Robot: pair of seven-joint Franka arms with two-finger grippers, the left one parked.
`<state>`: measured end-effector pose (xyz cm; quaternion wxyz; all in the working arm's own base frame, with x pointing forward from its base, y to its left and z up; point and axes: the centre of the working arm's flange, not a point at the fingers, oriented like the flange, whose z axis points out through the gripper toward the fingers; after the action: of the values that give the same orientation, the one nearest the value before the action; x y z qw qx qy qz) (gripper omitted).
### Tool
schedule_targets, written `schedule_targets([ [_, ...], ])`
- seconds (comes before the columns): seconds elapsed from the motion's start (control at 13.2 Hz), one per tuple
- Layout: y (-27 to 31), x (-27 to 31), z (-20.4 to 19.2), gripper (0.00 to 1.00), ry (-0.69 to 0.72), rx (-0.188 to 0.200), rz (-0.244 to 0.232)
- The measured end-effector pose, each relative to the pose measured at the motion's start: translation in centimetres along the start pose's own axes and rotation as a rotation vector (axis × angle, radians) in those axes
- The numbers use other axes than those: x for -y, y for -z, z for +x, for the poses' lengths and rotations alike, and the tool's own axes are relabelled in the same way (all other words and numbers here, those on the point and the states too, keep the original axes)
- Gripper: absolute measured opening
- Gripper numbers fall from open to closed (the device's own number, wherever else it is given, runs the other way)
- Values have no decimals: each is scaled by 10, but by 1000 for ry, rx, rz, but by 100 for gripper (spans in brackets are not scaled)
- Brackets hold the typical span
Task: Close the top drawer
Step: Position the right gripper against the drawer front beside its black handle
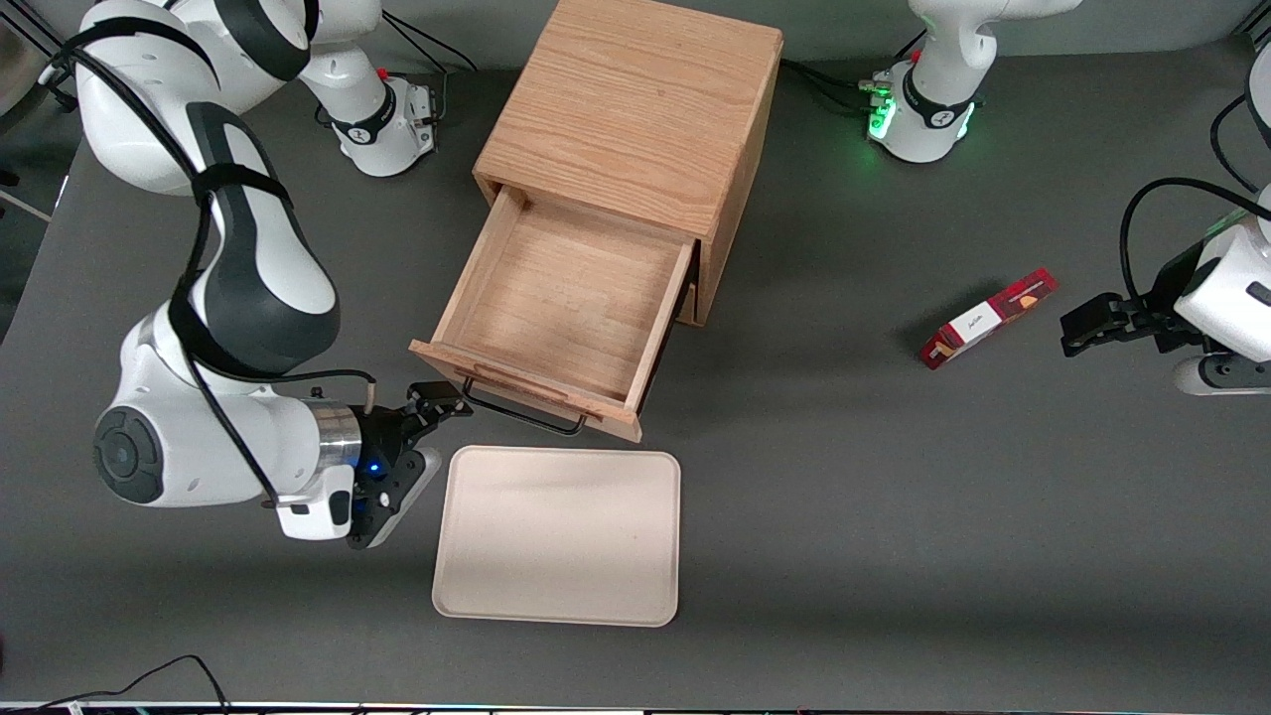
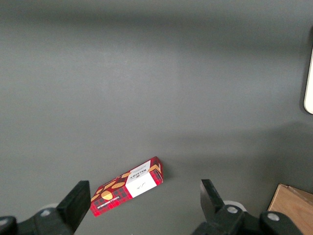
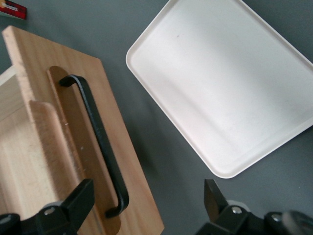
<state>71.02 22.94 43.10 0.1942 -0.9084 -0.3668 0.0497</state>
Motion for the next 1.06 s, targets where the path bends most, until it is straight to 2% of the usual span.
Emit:
schedule_targets([
  [0.3,-16,6,7,100,14,27,-14],
  [0.76,-45,3,12,100,16,57,12],
  [1.06,-51,11,16,100,31,60,30],
])
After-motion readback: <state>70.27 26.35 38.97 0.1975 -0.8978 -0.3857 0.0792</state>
